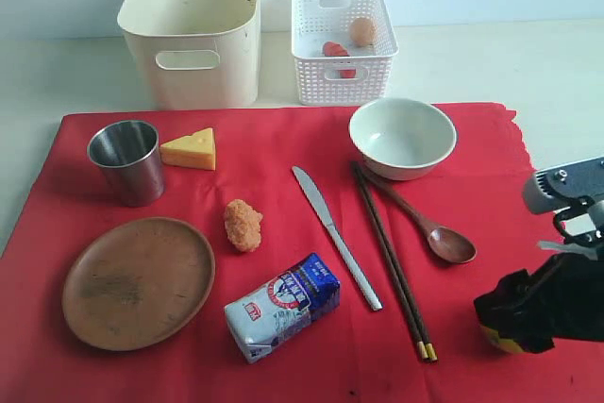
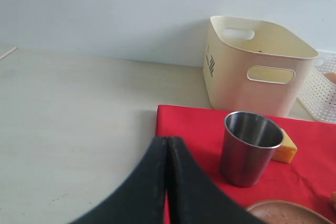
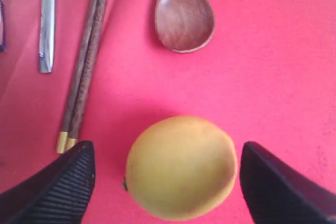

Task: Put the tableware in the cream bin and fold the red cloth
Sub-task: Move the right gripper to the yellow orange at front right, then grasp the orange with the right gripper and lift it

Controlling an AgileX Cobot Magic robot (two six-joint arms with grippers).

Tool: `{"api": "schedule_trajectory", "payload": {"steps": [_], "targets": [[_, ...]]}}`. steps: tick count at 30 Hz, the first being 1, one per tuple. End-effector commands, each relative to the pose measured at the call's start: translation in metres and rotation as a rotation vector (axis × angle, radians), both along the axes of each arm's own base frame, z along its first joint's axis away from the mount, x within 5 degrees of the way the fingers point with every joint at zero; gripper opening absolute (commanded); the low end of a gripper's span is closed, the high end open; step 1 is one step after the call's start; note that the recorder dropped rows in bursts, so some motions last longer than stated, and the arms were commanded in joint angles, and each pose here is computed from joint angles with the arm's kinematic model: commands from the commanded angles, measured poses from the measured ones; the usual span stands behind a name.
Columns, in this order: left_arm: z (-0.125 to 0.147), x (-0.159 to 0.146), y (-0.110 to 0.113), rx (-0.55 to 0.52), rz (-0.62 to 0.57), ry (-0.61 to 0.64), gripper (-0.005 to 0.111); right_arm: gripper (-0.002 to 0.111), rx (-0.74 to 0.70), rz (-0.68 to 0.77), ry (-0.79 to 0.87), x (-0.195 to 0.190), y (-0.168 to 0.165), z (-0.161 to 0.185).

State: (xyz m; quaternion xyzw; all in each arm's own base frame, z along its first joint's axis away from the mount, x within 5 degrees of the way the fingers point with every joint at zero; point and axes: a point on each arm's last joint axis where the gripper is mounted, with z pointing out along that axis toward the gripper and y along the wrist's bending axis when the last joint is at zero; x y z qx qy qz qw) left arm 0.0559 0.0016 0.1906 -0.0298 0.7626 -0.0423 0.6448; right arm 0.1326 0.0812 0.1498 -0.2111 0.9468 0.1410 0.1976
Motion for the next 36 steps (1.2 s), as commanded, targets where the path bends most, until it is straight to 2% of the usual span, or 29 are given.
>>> {"api": "schedule_trajectory", "payload": {"steps": [1, 8, 11, 20, 27, 33, 36], "targets": [[0.001, 0.0, 0.0, 0.005, -0.002, -0.012, 0.001, 0.073, -0.044, -0.039, -0.007, 0.01, -0.001, -0.013], [0.001, 0.0, 0.0, 0.005, -0.002, -0.012, 0.001, 0.072, -0.107, -0.004, 0.043, 0.013, -0.001, -0.03], [0.001, 0.0, 0.0, 0.005, -0.002, -0.012, 0.001, 0.067, -0.115, 0.0, 0.033, 0.015, -0.001, -0.031], [0.001, 0.0, 0.0, 0.005, -0.002, -0.012, 0.001, 0.022, -0.115, -0.008, 0.014, 0.016, -0.002, -0.031], [0.001, 0.0, 0.0, 0.005, -0.002, -0.012, 0.001, 0.001, -0.043, -0.126, 0.014, 0.018, 0.0, -0.026], [0.001, 0.0, 0.0, 0.005, -0.002, -0.012, 0.001, 0.0, 0.073, -0.324, 0.053, 0.02, 0.002, -0.021], [0.001, 0.0, 0.0, 0.005, -0.002, -0.012, 0.001, 0.0, 0.085, -0.36, 0.045, 0.021, 0.002, -0.021]]}}
